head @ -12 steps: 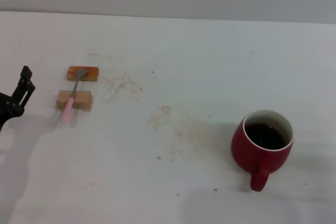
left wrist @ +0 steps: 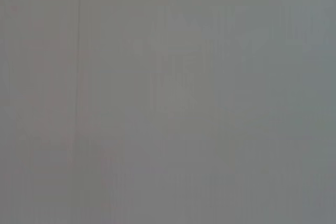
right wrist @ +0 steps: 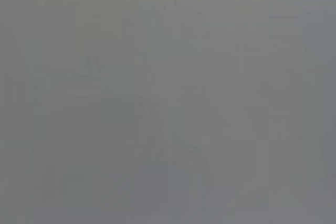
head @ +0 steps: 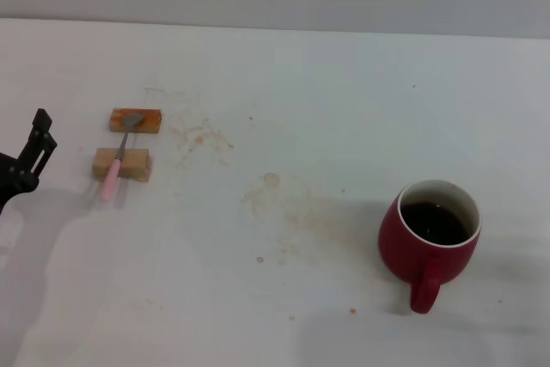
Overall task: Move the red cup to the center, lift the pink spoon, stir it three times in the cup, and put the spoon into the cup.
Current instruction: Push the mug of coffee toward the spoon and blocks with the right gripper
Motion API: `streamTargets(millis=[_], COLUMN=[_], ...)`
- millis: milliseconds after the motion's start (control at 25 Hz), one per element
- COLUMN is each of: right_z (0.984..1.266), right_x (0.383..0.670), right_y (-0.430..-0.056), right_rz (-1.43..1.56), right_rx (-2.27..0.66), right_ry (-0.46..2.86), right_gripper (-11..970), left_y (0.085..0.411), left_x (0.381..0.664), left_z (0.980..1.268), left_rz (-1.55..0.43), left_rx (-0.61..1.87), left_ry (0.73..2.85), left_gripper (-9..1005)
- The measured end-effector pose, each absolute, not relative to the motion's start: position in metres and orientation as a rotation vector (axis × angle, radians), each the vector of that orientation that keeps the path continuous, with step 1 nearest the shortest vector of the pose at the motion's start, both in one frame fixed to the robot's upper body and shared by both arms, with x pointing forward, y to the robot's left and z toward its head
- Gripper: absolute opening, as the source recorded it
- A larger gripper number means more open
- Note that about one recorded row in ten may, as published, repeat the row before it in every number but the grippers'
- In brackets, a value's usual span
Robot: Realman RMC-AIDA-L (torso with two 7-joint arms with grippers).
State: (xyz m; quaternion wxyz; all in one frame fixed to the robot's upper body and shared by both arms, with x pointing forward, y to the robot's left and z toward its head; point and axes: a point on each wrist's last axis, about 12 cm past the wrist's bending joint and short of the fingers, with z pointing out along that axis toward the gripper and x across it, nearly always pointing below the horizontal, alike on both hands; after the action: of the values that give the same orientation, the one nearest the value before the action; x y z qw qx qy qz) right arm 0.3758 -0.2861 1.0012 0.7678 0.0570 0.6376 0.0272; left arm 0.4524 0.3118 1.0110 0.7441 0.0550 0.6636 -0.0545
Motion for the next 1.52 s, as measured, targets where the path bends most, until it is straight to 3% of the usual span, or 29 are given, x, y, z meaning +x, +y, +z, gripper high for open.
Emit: streamTargets(millis=[760, 1520], right_z=[0.991, 0.979], right_x=[0.336, 0.353], right_y=[-0.242, -0.232], right_rz=[0.172, 0.224], right_rx=[0.115, 0.069], right_ry=[1.513, 1.629], right_gripper=[0, 0], left_y=[0.310, 0.310], left_x=[0.456, 0.456], left_z=[1.012, 1.012], left_rz=[-0.124, -0.124], left_rx=[0.124, 0.124], left_ry=[1.454, 1.455], left_gripper=[798, 789])
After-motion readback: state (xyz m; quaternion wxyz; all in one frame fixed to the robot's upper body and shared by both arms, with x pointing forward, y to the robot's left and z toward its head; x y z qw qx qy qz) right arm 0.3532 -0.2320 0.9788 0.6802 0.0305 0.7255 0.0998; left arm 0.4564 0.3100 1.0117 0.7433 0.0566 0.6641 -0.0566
